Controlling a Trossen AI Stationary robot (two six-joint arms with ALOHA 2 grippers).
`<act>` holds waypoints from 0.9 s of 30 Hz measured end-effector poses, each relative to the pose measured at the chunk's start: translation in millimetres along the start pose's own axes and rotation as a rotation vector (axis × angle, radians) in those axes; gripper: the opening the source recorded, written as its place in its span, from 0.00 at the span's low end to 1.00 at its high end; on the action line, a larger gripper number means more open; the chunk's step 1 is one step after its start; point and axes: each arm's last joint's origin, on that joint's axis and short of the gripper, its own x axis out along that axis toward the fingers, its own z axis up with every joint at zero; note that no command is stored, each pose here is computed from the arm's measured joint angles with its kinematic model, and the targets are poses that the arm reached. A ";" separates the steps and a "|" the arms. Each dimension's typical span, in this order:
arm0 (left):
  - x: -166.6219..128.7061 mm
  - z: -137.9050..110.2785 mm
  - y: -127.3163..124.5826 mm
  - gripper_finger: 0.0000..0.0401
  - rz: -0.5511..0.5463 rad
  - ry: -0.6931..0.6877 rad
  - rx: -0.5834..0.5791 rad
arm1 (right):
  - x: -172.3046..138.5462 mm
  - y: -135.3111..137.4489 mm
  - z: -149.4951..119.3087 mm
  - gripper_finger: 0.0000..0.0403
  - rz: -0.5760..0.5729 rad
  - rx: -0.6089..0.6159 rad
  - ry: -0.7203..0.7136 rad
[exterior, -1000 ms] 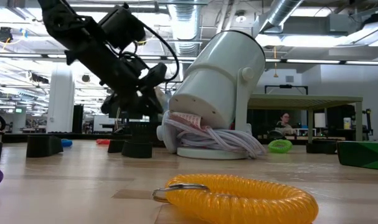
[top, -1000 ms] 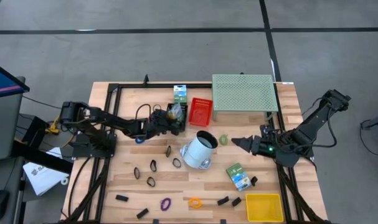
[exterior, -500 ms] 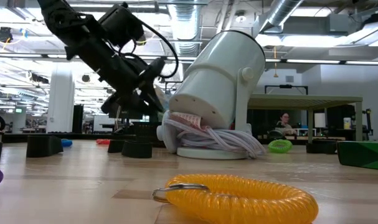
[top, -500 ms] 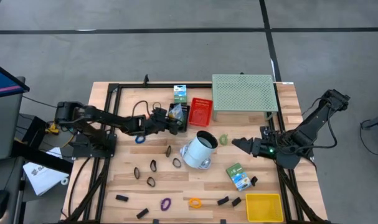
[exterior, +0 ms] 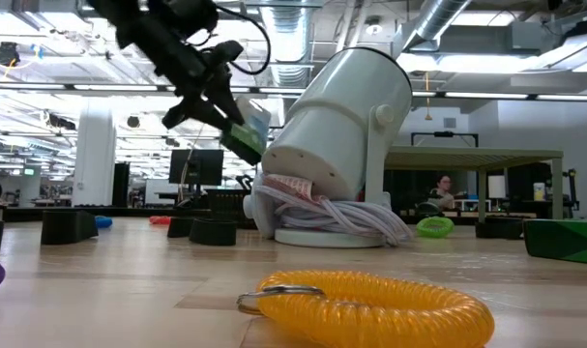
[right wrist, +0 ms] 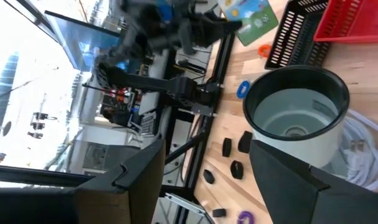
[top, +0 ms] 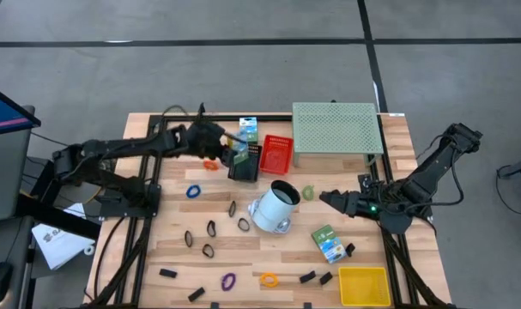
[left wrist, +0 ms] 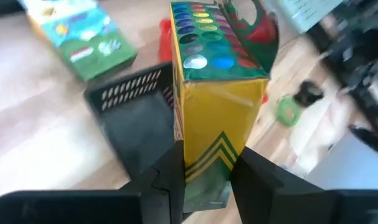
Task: Pick & Place Office Desk Supplies
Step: Put the crayon box into the left black bin
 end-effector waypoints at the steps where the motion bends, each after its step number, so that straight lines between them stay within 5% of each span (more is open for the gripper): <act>1: 1.4 4.9 0.7 0.24 0.021 0.049 -0.011 | 0.0 0.0 0.0 0.57 0.000 0.000 0.001; 8: 17.3 30.7 -1.9 0.24 0.151 0.252 -0.069 | -0.1 -0.4 -0.1 0.57 -0.002 -0.012 0.002; 15: 48.9 24.4 1.1 0.24 0.164 0.404 -0.203 | -2.6 -3.4 -1.8 0.57 -0.015 -0.044 0.018; 27: 59.8 28.5 10.2 0.24 0.208 0.371 -0.283 | -4.3 -6.8 -2.8 0.57 -0.032 -0.074 0.030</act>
